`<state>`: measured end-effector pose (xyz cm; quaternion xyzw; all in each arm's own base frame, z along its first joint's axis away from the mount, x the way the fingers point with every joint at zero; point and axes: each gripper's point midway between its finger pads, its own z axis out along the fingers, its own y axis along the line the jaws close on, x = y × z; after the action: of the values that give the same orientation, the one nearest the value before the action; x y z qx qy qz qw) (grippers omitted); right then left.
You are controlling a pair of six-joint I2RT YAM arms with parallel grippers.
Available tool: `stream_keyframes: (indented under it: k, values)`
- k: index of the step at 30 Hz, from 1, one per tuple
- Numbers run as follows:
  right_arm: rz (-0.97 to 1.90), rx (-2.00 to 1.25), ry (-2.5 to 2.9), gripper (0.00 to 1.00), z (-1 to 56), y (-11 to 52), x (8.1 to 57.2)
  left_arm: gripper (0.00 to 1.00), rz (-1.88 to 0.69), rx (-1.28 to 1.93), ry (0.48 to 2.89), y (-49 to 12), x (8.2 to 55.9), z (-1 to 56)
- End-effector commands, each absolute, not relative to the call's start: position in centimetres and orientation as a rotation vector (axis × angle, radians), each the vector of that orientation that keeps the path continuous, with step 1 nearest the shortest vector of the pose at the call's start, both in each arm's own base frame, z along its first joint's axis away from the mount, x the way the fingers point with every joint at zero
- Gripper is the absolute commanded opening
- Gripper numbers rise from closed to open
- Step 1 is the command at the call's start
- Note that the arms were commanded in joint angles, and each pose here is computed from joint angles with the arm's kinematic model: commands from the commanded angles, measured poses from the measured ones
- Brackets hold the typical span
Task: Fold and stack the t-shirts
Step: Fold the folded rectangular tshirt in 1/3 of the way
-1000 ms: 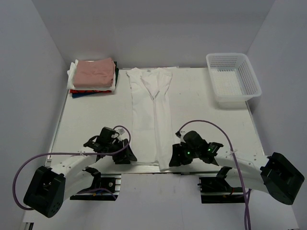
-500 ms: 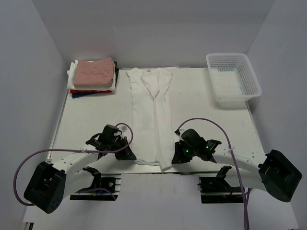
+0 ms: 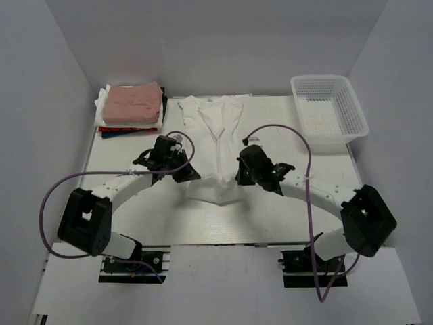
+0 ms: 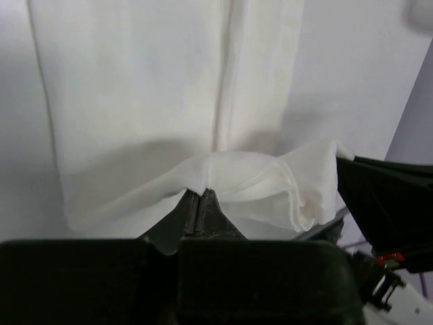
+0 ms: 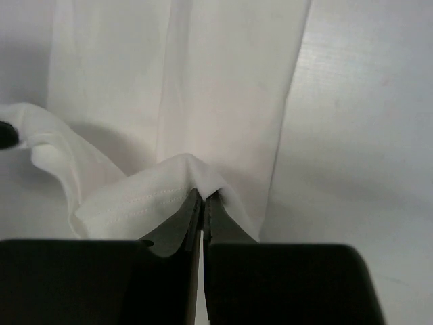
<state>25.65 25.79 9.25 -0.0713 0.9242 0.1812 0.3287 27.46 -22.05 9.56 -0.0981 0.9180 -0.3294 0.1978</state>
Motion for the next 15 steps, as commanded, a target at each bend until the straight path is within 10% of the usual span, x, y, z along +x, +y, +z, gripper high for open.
stream_keyframes:
  k: [1, 15]
  values:
    - [0.383, -0.076, 2.289, 0.00, 12.0, 25.6, 31.3, 0.00, -0.845, -0.362, 2.420, -21.2, 33.7, 12.8]
    - [0.294, -0.072, 2.207, 0.00, 13.0, 27.4, 43.1, 0.00, -0.786, -0.346, 2.335, -20.3, 44.0, 13.4]
